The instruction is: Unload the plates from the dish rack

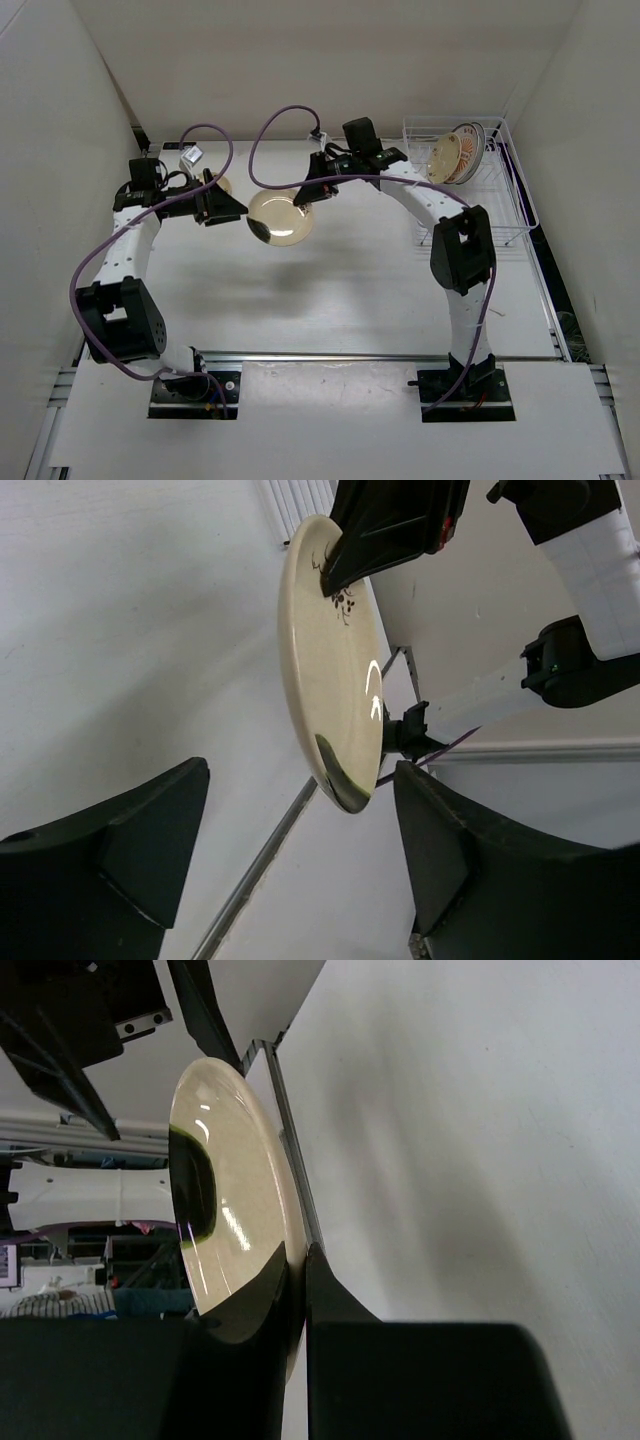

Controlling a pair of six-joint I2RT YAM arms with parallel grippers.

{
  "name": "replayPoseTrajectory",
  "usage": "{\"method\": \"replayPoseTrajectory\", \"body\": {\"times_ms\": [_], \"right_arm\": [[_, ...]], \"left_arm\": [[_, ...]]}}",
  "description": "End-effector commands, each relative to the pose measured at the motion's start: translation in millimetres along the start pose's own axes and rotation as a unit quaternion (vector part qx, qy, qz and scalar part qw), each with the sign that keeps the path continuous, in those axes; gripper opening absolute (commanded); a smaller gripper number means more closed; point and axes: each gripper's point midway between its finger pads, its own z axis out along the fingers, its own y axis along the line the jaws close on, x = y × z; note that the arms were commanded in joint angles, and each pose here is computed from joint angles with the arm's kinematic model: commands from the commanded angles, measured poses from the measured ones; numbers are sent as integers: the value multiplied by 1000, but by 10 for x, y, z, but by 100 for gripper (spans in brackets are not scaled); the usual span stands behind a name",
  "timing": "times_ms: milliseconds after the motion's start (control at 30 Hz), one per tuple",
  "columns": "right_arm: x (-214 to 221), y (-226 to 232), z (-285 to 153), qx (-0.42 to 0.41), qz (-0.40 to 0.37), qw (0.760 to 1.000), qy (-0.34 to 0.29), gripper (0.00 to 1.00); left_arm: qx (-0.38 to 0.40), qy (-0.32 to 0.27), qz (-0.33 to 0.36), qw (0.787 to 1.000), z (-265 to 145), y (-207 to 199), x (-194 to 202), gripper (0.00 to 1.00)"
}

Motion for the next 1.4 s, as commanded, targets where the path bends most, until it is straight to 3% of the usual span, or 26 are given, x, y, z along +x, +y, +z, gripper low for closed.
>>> {"method": "replayPoseTrajectory", "body": {"times_ms": [0,100,433,567,600,667,800,833,867,933,1033,1067,1167,1300,1367], "right_arm": [[-146,256,-13,-39,-32,999,-8,0],[-89,291,76,-48,-30,998,2,0],[-30,494,333,-69,-39,997,19,0],[-15,526,367,-73,-45,996,21,0],[-15,526,367,-73,-45,996,21,0],[-6,538,362,-76,-45,996,24,0],[44,552,340,-78,-45,995,31,2],[38,558,325,-73,-58,995,27,23],[50,520,329,-64,-56,996,27,37],[6,430,240,-43,-53,998,18,45],[3,328,110,-19,-52,998,10,74],[-70,343,-4,-5,-72,997,-5,88],[-35,94,-234,63,-70,995,-20,97],[26,-124,-643,126,-57,989,-43,97],[75,-96,-889,143,-59,986,-56,97]], "left_arm": [[14,-3,14,1000,-3,-58,-42,83],[17,-1,15,1000,21,-76,-39,74],[12,-1,10,1000,29,-42,-26,60],[8,-4,14,1000,26,-34,-19,37],[8,-5,18,1000,17,-61,-21,26],[4,-5,14,1000,22,-27,-1,14],[-11,-11,18,1000,5,-32,-16,10],[-11,-11,18,1000,5,-32,-16,10],[-16,-14,23,1000,-6,-45,-22,10],[-33,-20,21,999,-16,-14,-40,10],[-70,-36,29,996,-52,33,-106,10],[-80,-39,23,996,-56,64,-116,10],[-130,-57,-10,990,-87,204,-144,10],[-173,-77,-41,981,-115,355,-182,10],[-228,-104,-85,964,-192,573,-247,10]]}}
